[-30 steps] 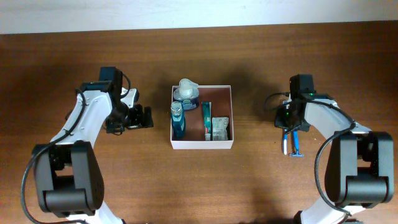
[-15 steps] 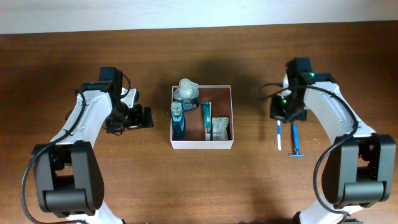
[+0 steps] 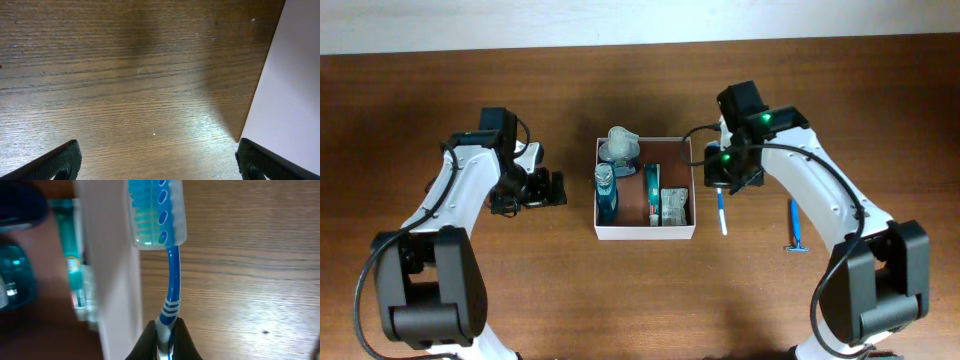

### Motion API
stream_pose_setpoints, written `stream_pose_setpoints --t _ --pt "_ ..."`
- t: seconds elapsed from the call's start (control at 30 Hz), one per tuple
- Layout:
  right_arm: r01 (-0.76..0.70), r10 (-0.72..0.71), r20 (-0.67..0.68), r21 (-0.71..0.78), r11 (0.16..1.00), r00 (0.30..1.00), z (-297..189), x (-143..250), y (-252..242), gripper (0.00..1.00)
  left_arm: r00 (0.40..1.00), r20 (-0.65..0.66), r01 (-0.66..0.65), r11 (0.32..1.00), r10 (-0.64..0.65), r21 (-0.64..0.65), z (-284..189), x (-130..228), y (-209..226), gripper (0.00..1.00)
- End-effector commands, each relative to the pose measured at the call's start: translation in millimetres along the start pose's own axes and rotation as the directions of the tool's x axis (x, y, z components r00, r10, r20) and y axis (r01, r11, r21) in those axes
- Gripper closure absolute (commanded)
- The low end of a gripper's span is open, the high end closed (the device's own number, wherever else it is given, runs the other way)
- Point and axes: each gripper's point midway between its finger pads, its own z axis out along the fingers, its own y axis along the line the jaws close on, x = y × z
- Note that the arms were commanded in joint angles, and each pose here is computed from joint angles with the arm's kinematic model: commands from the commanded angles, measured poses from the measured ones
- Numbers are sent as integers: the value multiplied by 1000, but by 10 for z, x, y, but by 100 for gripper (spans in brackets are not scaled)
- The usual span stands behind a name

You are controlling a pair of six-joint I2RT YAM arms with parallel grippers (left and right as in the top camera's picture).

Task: Pack container
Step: 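Lift the toothbrush and carry it over the box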

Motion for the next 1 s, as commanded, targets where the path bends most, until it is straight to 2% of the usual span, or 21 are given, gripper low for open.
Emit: stream_pose_setpoints --t 0.0,0.3,0.63,0.97 --pt "7 -3 42 -89 996 999 -203 -70 256 96 1000 1 7 1000 -7 0 -7 8 14 1" --pt "1 4 38 -138 990 999 -371 -73 423 96 1000 0 7 1000 -7 0 -7 9 14 1" --pt "13 -1 67 -180 984 998 -463 -11 895 96 1000 1 7 1000 -7 0 -7 8 14 1" --pt "11 2 157 -82 997 988 -338 -11 1132 96 1000 1 7 1000 -7 0 -7 8 14 1"
